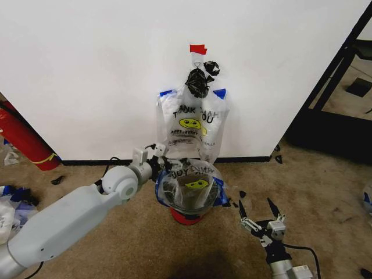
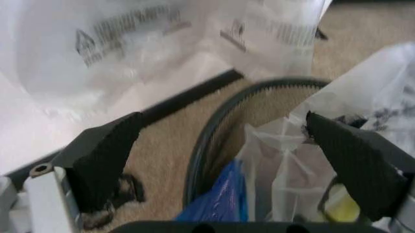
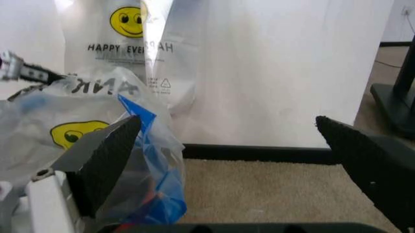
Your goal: Pick up the garbage bag from the wall and place it over the trash bin.
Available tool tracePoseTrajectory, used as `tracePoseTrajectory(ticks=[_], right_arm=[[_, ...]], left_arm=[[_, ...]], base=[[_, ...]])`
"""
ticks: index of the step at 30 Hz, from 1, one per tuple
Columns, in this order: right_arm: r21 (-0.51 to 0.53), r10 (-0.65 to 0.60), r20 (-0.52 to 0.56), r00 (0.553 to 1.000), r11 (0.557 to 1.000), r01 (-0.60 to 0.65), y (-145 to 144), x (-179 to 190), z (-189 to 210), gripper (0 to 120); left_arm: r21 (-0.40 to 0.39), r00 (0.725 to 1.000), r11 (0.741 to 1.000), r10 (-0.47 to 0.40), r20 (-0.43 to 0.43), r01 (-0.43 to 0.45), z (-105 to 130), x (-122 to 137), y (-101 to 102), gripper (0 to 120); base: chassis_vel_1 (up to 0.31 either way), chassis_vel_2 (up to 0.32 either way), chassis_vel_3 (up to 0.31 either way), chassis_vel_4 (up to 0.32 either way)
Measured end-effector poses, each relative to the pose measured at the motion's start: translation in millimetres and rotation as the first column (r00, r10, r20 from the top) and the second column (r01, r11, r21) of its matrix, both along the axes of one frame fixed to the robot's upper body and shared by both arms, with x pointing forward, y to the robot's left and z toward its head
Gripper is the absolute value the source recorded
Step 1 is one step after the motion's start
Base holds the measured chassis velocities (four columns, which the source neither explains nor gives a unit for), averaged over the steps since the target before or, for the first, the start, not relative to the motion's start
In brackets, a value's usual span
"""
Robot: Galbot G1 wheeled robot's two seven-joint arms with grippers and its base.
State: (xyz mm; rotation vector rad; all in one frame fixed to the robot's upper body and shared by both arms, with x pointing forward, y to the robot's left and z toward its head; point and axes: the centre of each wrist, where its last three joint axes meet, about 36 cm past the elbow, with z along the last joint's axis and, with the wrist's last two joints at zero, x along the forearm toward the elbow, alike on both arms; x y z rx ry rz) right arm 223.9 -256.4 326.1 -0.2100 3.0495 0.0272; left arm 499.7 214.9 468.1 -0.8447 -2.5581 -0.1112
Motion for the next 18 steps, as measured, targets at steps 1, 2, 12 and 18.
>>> tracePoseTrajectory(ticks=[1,2,12,18], right_arm=[[0.0,0.0,0.0,1.0,1.0,0.0,0,0,0,100],[0.0,0.0,0.001,1.0,1.0,0.0,0,0,0,100],[0.006,0.001,-0.003,1.0,1.0,-0.001,2,-1,0,100],[0.009,-0.003,-0.004,1.0,1.0,0.003,2,-1,-1,100]], left_arm=[[0.004,1.0,1.0,-0.003,-0.008,0.003,-2,1,-1,100],[0.009,1.0,1.0,-0.005,-0.015,0.005,-4,1,-2,100],[0.027,0.998,1.0,0.014,-0.059,-0.013,-8,18,-8,93],[0.02,0.991,0.999,0.035,-0.133,-0.033,-10,24,-7,71]], base=[[0.0,0.0,0.0,0.0],[0.0,0.0,0.0,0.0],[0.0,0.0,0.0,0.0],[0.0,0.0,0.0,0.0]])
